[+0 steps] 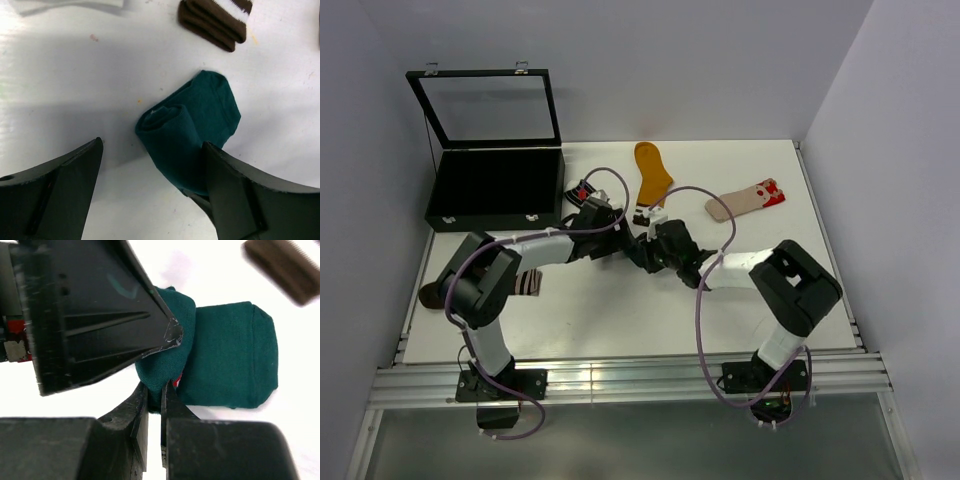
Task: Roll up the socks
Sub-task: Roll the sock at the center of the board.
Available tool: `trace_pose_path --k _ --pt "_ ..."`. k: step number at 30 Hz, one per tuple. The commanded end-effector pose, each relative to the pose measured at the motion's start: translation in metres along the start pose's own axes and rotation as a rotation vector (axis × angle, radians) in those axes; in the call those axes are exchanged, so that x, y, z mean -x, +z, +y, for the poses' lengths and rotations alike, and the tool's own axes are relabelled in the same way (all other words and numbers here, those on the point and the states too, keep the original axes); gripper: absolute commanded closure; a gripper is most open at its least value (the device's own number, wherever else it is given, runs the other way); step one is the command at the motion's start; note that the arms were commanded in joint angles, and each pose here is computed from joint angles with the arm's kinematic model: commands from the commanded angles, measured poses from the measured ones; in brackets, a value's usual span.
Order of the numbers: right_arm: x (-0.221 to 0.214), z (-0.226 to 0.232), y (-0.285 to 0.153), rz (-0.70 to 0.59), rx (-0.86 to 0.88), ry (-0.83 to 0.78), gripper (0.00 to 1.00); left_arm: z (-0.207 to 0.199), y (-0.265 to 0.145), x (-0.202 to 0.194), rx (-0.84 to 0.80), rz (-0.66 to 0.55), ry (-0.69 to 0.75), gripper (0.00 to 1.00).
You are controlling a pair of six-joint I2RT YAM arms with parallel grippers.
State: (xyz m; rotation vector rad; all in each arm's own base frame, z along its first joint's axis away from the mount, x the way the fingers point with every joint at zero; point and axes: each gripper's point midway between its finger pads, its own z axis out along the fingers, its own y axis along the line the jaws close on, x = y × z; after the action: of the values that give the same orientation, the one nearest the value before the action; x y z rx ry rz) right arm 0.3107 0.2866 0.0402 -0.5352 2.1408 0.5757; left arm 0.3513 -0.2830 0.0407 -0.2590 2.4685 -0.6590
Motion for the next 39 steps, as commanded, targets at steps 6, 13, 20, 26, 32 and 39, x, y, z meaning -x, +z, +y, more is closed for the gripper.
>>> trace_pose_path --k 6,13,20,26,32,39 --pt "-0.003 0.027 -0.014 0.102 0.353 0.291 1.00 0.005 -0.027 0.012 -0.026 -0.104 -0.062 0.14" --pt "-0.013 0.019 -0.003 0.162 0.406 0.420 1.00 0.008 -0.027 0.004 -0.034 -0.092 -0.109 0.14" --pt "-0.035 0.010 0.005 0.237 0.378 0.495 1.00 0.012 -0.026 0.000 -0.030 -0.095 -0.181 0.17" --pt "-0.047 0.006 0.009 0.276 0.356 0.566 1.00 0.016 -0.019 -0.006 -0.018 -0.072 -0.211 0.19" --pt "-0.050 0.001 0.011 0.281 0.337 0.617 1.00 0.024 -0.010 -0.015 0.012 -0.044 -0.224 0.30" --pt "-0.057 0.000 0.013 0.313 0.320 0.661 1.00 0.026 -0.004 -0.018 0.023 -0.033 -0.227 0.39"
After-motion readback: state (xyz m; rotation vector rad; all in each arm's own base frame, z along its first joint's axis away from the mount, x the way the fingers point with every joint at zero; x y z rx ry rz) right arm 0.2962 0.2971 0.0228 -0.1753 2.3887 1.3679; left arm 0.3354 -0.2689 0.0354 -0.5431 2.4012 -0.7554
